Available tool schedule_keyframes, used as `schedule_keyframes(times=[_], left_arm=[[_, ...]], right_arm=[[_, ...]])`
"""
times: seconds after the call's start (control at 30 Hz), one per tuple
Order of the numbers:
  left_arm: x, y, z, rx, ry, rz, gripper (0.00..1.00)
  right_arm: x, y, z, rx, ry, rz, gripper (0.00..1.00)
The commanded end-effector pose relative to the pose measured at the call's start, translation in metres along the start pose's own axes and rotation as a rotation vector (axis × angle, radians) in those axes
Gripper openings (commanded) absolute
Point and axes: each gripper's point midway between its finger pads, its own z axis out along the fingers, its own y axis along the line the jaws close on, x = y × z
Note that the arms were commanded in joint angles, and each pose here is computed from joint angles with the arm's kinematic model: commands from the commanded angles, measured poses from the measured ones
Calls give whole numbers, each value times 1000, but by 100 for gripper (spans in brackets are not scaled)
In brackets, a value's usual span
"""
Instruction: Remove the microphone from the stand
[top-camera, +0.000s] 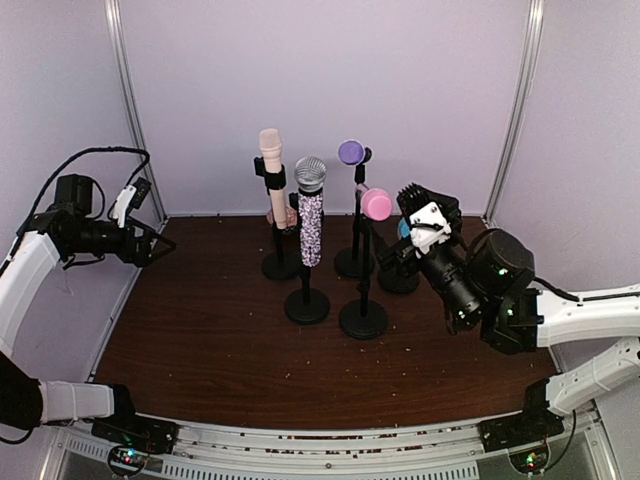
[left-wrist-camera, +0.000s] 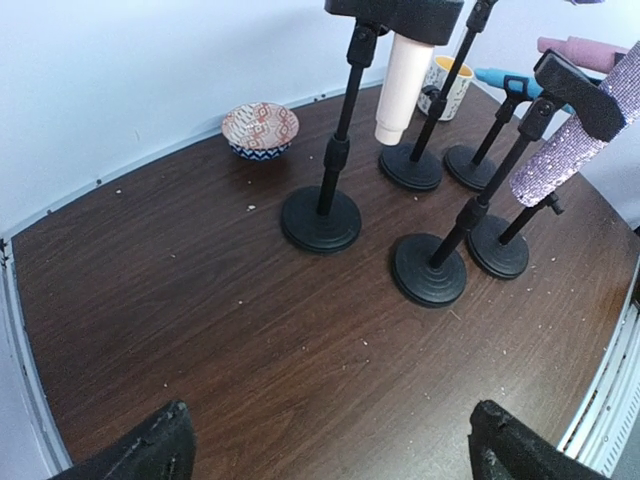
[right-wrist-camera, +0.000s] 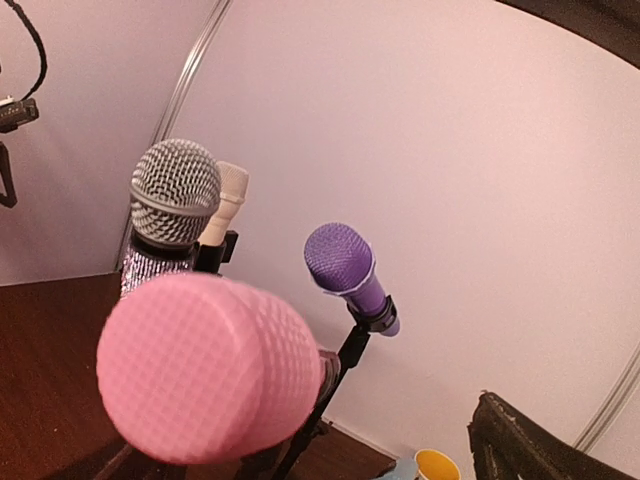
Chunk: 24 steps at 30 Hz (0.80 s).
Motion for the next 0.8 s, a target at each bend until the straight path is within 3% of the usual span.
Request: schedule_keyframes(times=[0.0, 0.3, 0.77], left_arm=[[-18, -11, -9, 30, -37, 52, 98], [-23, -17, -16, 39, -49, 64, 98], [-30, -23, -25, 39, -49, 79, 98]], right_arm=[[-29, -11, 11, 79, -50, 20, 97], [-20, 8, 27, 80, -23, 7, 86], [-21, 14, 40, 130, -33, -29, 44]])
